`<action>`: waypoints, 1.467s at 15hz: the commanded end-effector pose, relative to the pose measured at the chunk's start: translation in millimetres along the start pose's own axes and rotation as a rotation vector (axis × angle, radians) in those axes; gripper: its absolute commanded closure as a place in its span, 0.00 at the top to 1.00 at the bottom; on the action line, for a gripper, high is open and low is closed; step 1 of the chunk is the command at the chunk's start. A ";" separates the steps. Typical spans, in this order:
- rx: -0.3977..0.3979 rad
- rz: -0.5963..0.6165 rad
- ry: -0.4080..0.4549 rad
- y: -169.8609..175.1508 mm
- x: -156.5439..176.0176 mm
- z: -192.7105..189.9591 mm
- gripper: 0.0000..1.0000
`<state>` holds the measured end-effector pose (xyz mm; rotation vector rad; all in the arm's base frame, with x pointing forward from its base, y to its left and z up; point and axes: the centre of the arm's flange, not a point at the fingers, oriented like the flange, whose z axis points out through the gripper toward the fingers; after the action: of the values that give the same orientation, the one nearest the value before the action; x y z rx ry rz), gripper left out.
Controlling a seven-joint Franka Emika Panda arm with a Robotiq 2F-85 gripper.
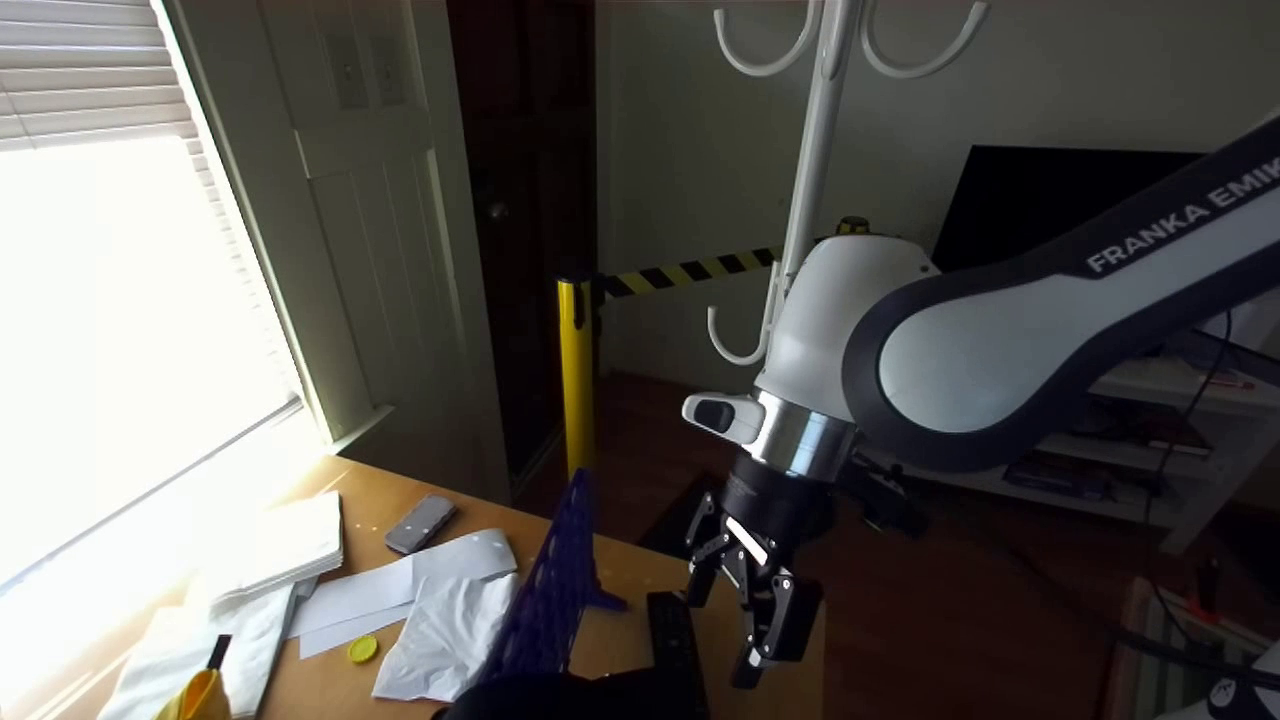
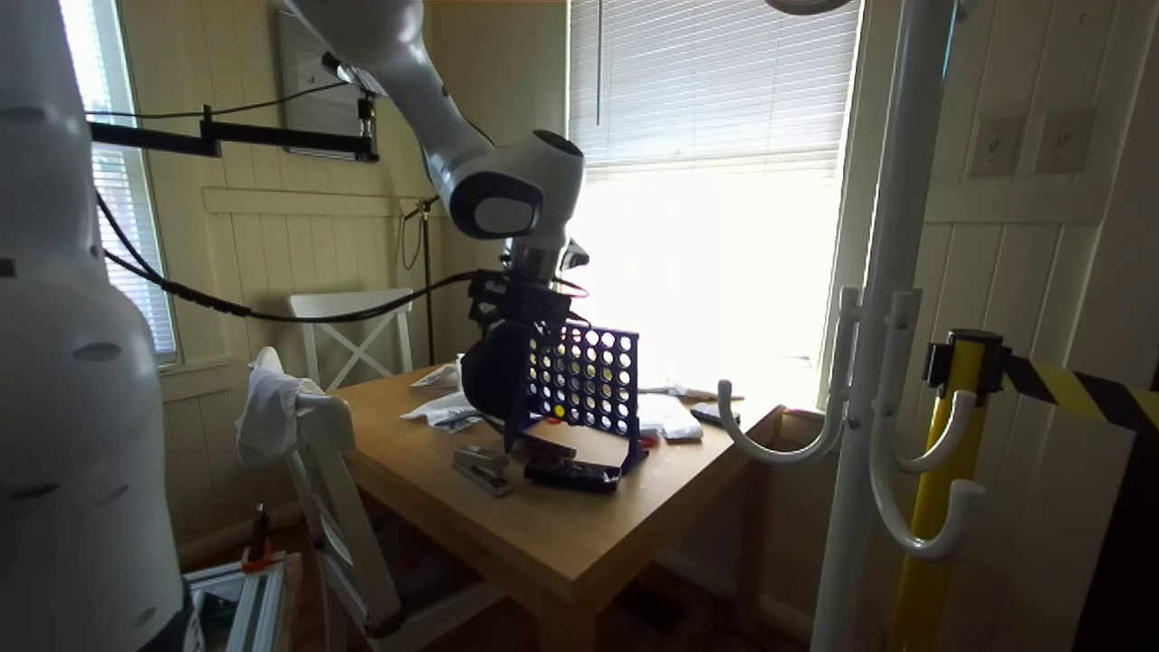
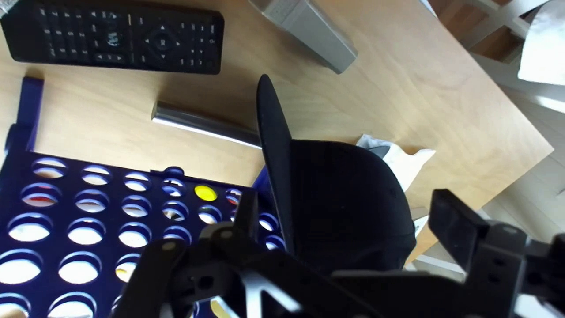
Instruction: Hang the cap on the hanger
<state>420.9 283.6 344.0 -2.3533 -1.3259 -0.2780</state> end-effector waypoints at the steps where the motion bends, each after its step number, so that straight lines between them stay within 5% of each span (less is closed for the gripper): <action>1: 0.000 -0.103 -0.018 14.2 20.5 24.8 1.00; 16: -0.042 -0.322 -0.047 19.2 30.5 66.5 1.00; 18: -0.052 -0.333 -0.050 20.0 29.3 70.2 0.81; 22: -0.073 -0.345 -0.049 25.9 27.3 70.5 0.72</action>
<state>448.1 326.4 291.0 -2.1970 -1.7345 -0.3506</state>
